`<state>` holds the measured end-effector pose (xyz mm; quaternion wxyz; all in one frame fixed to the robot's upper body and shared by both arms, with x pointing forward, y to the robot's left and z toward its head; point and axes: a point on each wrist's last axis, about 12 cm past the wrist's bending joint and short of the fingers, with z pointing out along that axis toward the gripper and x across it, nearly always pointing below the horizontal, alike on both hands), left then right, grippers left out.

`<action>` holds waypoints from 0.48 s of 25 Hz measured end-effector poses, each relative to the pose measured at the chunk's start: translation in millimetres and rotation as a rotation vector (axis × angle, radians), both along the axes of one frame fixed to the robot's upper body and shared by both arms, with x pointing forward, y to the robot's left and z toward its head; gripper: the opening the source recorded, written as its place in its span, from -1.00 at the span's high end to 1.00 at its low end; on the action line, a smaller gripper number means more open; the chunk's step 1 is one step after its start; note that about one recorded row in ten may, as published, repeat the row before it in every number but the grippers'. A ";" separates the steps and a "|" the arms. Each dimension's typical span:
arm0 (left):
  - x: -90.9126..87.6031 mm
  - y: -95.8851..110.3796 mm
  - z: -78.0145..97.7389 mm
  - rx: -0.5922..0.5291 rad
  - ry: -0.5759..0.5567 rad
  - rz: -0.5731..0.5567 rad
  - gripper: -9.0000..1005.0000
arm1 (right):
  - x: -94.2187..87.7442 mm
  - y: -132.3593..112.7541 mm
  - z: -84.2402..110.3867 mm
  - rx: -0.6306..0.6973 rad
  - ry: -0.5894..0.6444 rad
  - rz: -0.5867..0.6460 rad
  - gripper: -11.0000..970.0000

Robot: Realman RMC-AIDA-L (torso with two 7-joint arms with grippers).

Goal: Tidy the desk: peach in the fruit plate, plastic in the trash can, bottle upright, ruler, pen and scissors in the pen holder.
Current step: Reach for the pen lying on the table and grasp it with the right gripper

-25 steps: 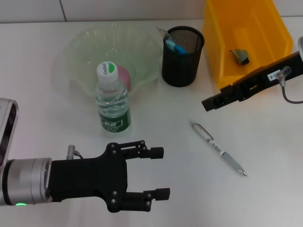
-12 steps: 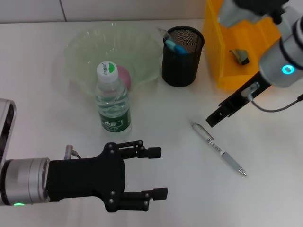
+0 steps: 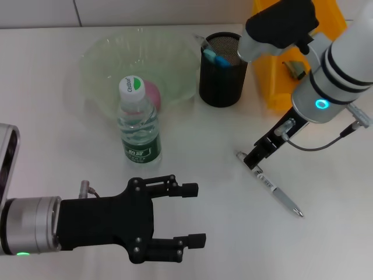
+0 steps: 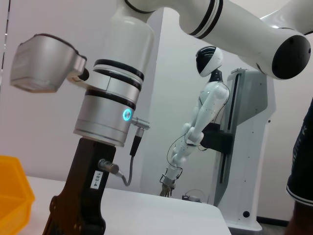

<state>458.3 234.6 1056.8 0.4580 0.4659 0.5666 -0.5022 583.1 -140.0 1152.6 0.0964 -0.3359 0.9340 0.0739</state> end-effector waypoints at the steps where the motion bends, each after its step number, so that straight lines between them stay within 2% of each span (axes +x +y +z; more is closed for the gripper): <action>1: -0.3 0.3 -0.3 0.001 0.001 0.002 -0.53 | 0.9 1.4 -1.4 -0.003 0.000 0.000 -0.46; 4: -1.9 1.2 -1.6 0.003 0.005 0.008 -0.53 | 1.7 4.8 -9.0 -0.018 0.003 0.008 -0.43; 12: -4.0 7.1 -3.2 0.009 0.000 0.028 -0.53 | 1.3 8.9 -12.2 -0.023 -0.007 0.017 -0.37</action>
